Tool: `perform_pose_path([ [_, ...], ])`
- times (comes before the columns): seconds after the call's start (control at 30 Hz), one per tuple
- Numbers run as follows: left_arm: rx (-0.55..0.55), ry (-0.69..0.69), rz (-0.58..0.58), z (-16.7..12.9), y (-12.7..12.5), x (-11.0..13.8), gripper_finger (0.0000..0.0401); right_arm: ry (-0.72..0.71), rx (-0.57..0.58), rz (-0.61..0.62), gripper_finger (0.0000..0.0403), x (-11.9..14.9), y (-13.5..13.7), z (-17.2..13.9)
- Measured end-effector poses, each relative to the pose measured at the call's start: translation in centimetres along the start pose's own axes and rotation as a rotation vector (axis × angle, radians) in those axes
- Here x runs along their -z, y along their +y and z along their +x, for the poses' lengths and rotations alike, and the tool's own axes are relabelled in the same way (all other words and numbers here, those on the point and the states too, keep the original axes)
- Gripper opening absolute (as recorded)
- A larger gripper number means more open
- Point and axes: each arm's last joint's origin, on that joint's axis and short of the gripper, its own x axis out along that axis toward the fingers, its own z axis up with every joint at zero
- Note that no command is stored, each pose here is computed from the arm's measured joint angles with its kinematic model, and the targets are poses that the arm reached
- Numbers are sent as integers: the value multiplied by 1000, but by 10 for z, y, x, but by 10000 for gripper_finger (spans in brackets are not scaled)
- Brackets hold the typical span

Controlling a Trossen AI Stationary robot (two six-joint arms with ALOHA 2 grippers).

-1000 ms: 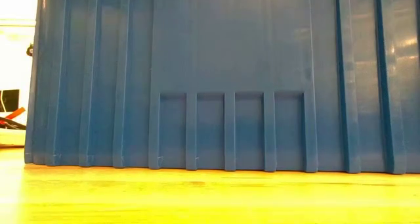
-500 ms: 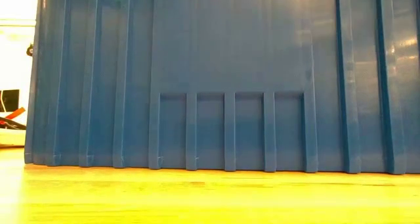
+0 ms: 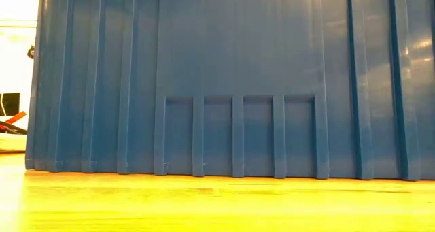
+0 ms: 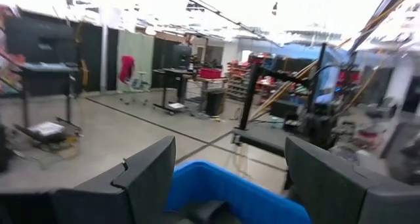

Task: Pick and place slides into bin
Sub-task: Put the pink slide into the blue bin

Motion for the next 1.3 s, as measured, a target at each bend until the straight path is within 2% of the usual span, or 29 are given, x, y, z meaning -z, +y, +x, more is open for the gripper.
perform_pose_path([
  [0.13, 17, 3, -25, 1, -2, 1, 271, 32, -17, 57, 43, 7, 0, -3],
  [0.37, 18, 49, -43, 15, -21, 16, 271, 40, -12, 13, 43, 20, -2, -8],
  [0.6, 2, 94, -84, 28, -39, 33, 271, 16, 12, 19, 43, 17, -3, -13],
  [0.67, -90, 78, -81, 29, -38, 33, 271, 2, 11, 21, 43, 15, -3, -15],
  [0.8, -364, 31, -86, 29, -31, 33, 271, -9, 10, 20, 43, 12, -3, -17],
  [0.87, -448, 6, -117, 27, -28, 32, 271, -5, 10, 23, 43, 10, -3, -17],
  [1.1, -545, -70, -285, 26, -18, 26, 271, 27, 24, 26, 43, 9, -4, -17],
  [1.17, -604, -90, -280, 27, -16, 23, 271, 25, 32, 26, 43, 8, -4, -17],
  [1.23, -626, -84, -228, 27, -12, 17, 271, 26, 32, 26, 43, 9, -4, -17],
  [1.3, -569, -73, -183, 29, -8, 8, 271, 27, 32, 26, 43, 9, -4, -17],
])
